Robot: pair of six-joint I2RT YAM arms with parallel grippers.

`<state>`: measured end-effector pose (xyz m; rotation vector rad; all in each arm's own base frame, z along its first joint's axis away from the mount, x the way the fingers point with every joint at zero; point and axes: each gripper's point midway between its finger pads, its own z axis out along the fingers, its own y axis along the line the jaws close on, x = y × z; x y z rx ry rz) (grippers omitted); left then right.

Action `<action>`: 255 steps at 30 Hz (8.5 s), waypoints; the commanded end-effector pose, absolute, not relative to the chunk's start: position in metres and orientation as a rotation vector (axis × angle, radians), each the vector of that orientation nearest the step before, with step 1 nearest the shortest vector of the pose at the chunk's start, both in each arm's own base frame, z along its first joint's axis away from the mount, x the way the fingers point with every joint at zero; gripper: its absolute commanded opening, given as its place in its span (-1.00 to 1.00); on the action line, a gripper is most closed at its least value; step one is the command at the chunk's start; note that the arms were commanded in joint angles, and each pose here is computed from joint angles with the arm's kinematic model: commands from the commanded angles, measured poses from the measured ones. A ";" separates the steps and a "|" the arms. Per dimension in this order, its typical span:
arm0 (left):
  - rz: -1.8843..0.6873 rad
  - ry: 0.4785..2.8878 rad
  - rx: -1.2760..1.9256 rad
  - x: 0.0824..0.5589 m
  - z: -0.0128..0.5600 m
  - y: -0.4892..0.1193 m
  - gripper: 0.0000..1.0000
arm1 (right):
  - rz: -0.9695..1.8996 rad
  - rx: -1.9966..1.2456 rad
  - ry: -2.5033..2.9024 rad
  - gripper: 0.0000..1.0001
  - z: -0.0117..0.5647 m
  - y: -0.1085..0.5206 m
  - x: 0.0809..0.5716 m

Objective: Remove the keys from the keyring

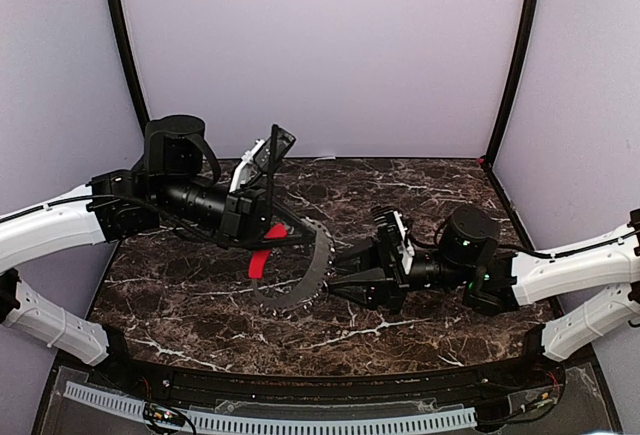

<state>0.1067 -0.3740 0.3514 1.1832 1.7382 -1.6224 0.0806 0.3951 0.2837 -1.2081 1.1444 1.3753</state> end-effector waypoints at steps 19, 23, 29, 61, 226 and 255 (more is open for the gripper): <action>-1.573 1.696 1.121 0.114 0.371 -0.357 -1.00 | 1.324 -1.213 1.155 -1.00 0.296 0.390 0.081; -1.565 1.703 1.106 0.117 0.369 -0.353 -1.00 | 1.232 -1.186 1.210 -1.00 0.293 0.384 0.093; -1.564 1.724 1.108 0.120 0.361 -0.353 -1.00 | 1.151 -1.139 1.234 -1.00 0.301 0.376 0.104; -1.614 1.773 1.077 0.131 0.260 -0.358 -0.50 | 1.176 -1.022 1.220 -1.00 0.310 0.365 0.109; -0.769 1.757 0.951 0.211 0.267 -0.386 -1.00 | 1.355 -1.013 1.603 -1.00 0.271 0.363 0.152; -0.766 1.787 1.045 0.207 0.240 -0.400 -1.00 | 1.314 -1.019 1.611 -1.00 0.270 0.365 0.158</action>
